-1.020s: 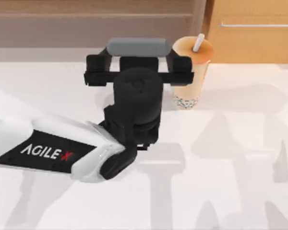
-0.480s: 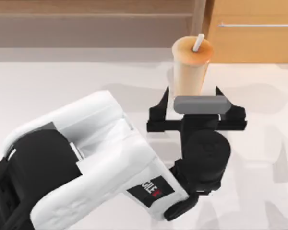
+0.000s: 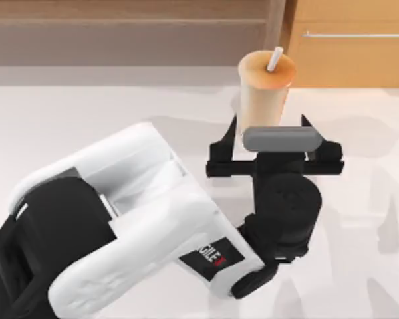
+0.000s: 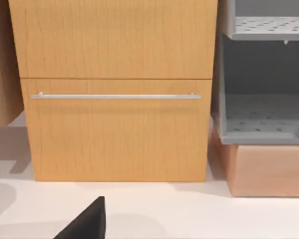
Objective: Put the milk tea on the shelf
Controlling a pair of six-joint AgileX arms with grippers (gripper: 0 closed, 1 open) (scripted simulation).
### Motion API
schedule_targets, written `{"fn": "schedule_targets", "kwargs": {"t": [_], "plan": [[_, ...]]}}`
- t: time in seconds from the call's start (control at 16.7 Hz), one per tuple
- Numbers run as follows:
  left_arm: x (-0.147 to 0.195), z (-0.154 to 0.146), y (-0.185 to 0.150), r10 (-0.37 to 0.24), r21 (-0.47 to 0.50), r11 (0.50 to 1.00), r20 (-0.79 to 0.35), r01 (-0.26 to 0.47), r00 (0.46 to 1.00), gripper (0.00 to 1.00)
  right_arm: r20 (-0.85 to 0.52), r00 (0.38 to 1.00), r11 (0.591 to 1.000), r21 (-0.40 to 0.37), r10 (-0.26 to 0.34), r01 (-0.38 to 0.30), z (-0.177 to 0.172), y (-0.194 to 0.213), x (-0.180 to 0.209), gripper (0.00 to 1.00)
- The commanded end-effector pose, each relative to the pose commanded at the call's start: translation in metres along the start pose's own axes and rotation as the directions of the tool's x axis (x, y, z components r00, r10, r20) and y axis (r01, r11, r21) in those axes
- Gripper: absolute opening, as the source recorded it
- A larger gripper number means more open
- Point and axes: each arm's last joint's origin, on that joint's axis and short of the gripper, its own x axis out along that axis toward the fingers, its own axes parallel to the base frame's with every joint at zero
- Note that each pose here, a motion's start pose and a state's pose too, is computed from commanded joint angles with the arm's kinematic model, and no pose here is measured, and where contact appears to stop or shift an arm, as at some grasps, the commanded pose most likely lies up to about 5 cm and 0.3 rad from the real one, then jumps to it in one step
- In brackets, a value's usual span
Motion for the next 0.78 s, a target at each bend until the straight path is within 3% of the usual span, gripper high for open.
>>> {"fn": "schedule_targets", "kwargs": {"t": [0.42,0.66,0.78], "plan": [[0.064,0.0,0.0,0.0,-0.001,1.0,0.001,0.0,1.0,1.0,0.0,1.0,1.0,0.0,0.0,0.0,0.0,0.0,0.0,1.0],[0.068,0.0,0.0,0.0,-0.001,1.0,0.001,0.0,1.0,1.0,0.0,1.0,1.0,0.0,0.0,0.0,0.0,0.0,0.0,1.0],[0.068,0.0,0.0,0.0,-0.001,1.0,0.001,0.0,1.0,0.85,0.0,1.0,1.0,0.0,0.0,0.0,0.0,0.0,0.0,1.0]]}}
